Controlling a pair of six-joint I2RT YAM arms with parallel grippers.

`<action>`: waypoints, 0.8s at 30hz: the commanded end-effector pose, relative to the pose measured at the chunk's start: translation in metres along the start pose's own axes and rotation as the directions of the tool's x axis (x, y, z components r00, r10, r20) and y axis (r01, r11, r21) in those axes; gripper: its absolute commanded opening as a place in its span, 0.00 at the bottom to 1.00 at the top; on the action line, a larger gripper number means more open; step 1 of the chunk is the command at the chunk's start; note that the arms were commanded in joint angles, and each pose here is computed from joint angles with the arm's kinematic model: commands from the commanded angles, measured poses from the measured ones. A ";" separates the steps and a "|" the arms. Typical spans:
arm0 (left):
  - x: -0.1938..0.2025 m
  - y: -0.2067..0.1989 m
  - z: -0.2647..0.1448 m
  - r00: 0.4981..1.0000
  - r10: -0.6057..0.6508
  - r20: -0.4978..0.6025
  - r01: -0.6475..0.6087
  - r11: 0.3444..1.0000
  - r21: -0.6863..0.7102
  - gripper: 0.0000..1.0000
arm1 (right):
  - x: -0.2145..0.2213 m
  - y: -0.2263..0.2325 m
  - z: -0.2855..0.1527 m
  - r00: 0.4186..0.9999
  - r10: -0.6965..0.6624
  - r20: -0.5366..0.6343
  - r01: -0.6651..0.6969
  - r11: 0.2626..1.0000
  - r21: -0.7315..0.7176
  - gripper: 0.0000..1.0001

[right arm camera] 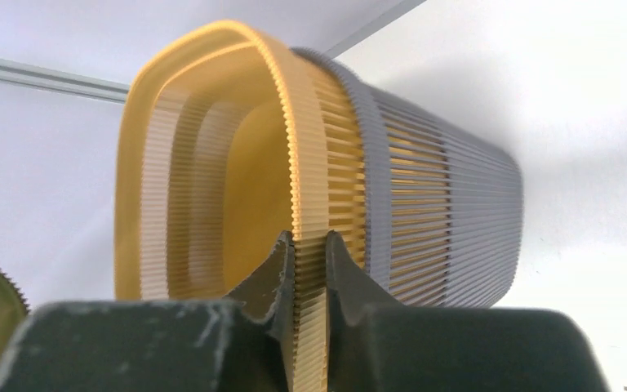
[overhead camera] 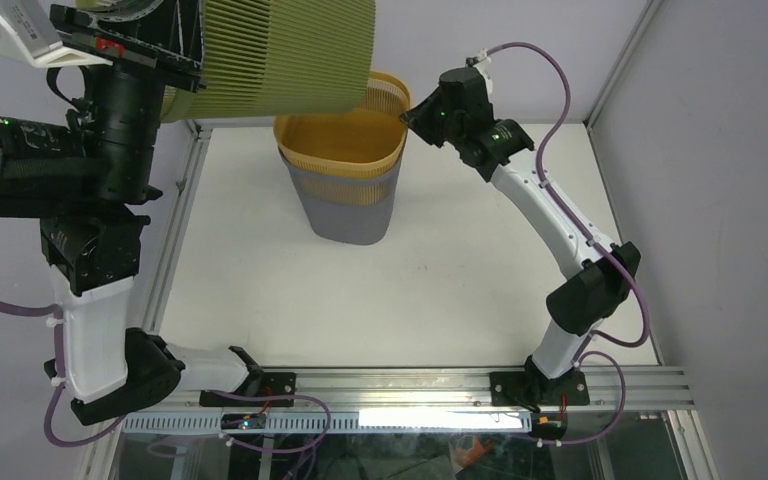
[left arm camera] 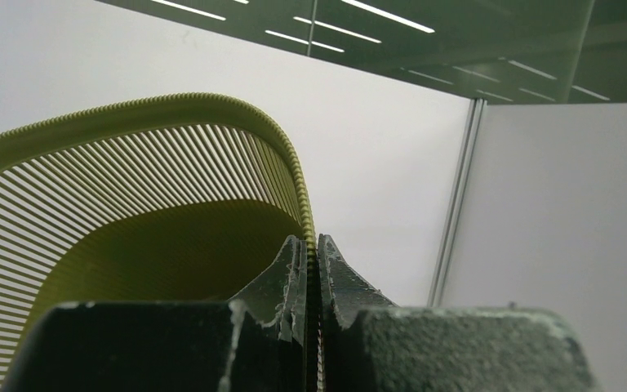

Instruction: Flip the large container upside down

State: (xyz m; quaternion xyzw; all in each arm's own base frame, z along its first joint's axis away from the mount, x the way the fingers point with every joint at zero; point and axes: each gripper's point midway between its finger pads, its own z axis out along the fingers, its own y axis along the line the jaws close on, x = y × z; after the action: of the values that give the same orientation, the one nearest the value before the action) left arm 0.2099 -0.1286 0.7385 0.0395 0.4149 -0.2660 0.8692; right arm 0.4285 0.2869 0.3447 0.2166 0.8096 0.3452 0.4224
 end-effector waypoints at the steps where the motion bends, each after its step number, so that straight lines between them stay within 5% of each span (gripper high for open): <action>1: -0.061 0.004 -0.006 0.980 -0.010 0.200 0.011 1.000 -0.003 0.00 | -0.008 -0.003 -0.007 0.999 -0.047 0.026 0.046 0.998 0.033 0.00; 14: -0.059 0.006 -0.008 0.981 -0.001 0.194 0.004 1.000 -0.015 0.00 | -0.097 -0.016 -0.053 0.931 -0.267 0.248 0.193 0.939 0.284 0.00; 24: -0.054 0.008 -0.005 0.983 0.000 0.181 0.006 0.999 -0.032 0.00 | -0.190 -0.084 -0.097 0.846 -0.350 0.403 0.108 0.852 0.512 0.00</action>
State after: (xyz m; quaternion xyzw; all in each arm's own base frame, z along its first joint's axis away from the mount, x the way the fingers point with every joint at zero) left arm 0.2156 -0.1230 0.7350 0.0254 0.4199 -0.2479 0.8727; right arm 0.4507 0.1484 0.3466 0.2115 0.8433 0.0602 0.4904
